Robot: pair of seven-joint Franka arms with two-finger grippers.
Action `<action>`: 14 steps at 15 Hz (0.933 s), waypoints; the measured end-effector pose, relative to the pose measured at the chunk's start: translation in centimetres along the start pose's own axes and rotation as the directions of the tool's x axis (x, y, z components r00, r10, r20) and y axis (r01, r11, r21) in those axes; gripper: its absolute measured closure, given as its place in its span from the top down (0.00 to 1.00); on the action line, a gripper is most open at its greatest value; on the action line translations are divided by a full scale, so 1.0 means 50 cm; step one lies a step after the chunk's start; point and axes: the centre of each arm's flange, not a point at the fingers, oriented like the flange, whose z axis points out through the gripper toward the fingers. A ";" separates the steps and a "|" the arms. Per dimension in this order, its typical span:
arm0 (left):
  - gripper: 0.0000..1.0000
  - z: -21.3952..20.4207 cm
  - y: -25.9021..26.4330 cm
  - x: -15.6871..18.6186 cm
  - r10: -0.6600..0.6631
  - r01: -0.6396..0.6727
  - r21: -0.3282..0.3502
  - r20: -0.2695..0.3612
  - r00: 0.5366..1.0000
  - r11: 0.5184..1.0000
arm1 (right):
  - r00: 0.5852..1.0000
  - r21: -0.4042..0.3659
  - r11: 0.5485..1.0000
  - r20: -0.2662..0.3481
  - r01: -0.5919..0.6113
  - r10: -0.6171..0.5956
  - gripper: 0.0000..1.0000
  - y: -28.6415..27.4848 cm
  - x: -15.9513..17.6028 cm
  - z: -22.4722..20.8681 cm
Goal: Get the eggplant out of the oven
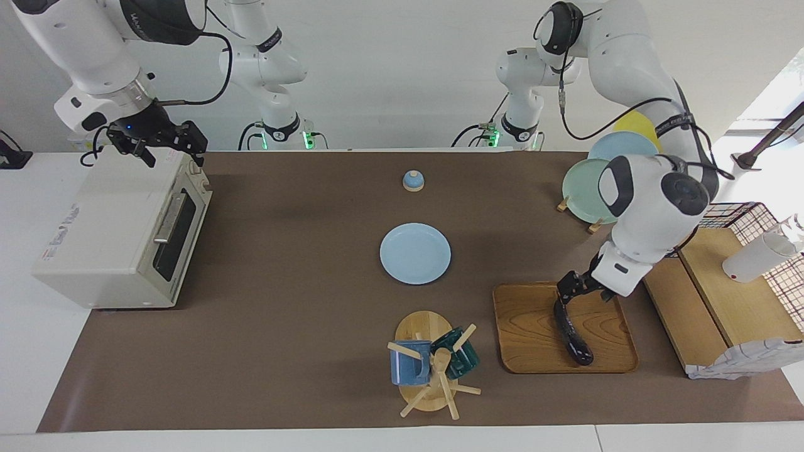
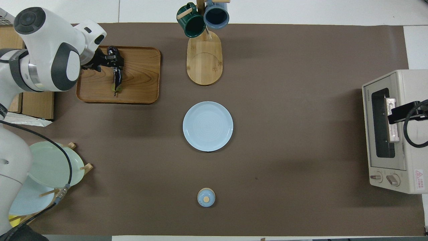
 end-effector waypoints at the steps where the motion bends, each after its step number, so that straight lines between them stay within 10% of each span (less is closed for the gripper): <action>1: 1.00 -0.056 0.001 -0.019 0.002 -0.002 0.003 0.000 1.000 1.000 | 1.000 0.000 1.000 0.000 0.000 0.000 1.00 0.000 0.000 0.000; 7: 1.00 -0.277 0.003 -0.147 0.008 -0.009 0.022 0.035 0.999 1.000 | 1.000 0.000 1.000 0.000 0.000 0.000 1.00 0.000 0.000 0.000; 14: 1.00 -0.289 0.016 -0.273 0.004 -0.009 0.045 0.111 0.994 0.999 | 1.000 0.000 1.000 0.000 0.000 0.000 1.00 0.000 0.000 0.000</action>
